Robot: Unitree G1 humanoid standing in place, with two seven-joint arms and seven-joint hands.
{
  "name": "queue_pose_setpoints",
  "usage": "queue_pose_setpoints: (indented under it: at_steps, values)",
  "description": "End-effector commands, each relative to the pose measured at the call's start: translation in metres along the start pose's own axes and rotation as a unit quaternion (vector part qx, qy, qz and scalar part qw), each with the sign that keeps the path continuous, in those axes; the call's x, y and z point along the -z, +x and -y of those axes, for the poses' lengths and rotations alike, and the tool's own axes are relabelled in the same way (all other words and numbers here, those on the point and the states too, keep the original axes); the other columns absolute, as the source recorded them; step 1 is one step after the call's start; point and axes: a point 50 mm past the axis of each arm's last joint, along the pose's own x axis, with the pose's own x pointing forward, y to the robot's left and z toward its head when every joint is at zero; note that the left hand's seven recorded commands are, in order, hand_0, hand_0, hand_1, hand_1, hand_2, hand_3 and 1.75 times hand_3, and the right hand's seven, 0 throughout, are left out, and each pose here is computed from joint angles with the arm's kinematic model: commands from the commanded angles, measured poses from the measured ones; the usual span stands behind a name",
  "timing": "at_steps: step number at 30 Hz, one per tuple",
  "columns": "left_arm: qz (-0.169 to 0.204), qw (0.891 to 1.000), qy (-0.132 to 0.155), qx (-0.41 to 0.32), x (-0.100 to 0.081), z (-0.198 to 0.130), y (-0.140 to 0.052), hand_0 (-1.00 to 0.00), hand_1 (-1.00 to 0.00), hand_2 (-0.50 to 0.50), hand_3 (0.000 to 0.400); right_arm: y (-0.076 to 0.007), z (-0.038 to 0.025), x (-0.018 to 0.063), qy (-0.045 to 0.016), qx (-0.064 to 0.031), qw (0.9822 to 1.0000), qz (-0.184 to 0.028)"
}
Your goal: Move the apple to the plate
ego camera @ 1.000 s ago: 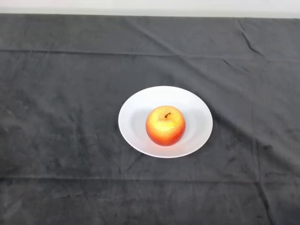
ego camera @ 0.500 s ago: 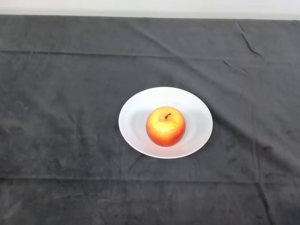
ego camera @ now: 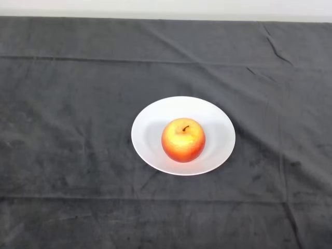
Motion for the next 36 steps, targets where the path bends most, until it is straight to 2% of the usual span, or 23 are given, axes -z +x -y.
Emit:
queue_pose_setpoints:
  at_steps: [1,36]
  values:
    - [0.006,1.000,0.007,-0.024,0.0035,-0.0075,0.0014,0.00,0.00,0.00,0.000,-0.0168,-0.0277,0.0308,-0.0283,-0.0511,0.9972,-0.047]
    - [0.001,1.000,0.012,-0.026,0.0092,-0.0111,0.0020,0.00,0.00,0.00,0.000,-0.0167,-0.0278,0.0308,-0.0287,-0.0510,0.9972,-0.046]
